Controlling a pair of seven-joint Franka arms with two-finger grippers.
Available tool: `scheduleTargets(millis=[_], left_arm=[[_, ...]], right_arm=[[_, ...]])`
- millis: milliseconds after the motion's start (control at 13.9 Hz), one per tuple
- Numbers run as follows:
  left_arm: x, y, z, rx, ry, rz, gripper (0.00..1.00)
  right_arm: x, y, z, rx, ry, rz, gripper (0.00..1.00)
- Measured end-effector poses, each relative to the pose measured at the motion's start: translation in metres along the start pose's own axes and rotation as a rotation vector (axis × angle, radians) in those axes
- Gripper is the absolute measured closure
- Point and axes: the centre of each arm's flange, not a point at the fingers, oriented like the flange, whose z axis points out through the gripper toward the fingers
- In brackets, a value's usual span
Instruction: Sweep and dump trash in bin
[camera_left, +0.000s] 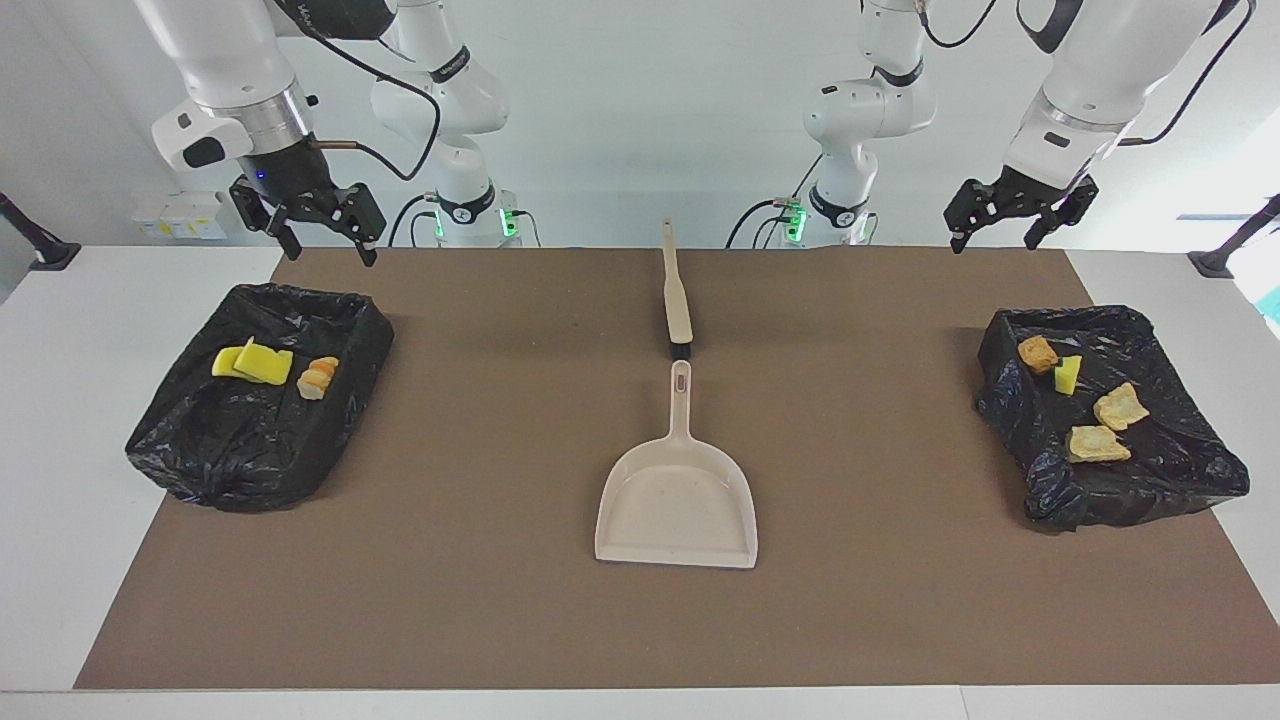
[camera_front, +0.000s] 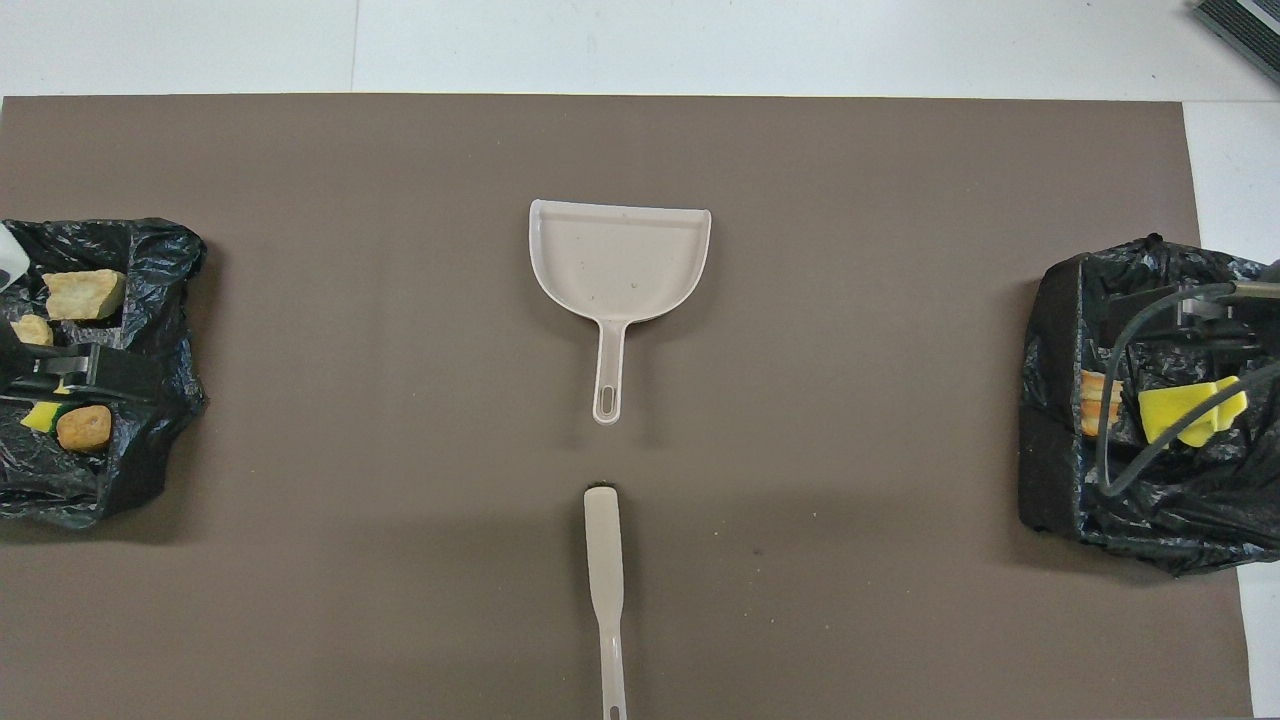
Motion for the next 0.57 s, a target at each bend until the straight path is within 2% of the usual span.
scheduleTargets(millis=[287,575], left_arm=[[-0.005,-0.008,-0.004,-0.004,-0.005,-0.011,0.0],[-0.009,-0.032,-0.017,-0.032,0.022,-0.049,0.0]], right_arm=[[0.0,0.0,0.0,0.0,0.0,0.0,0.0],[0.0,0.0,0.0,0.0,0.0,0.0,0.0]])
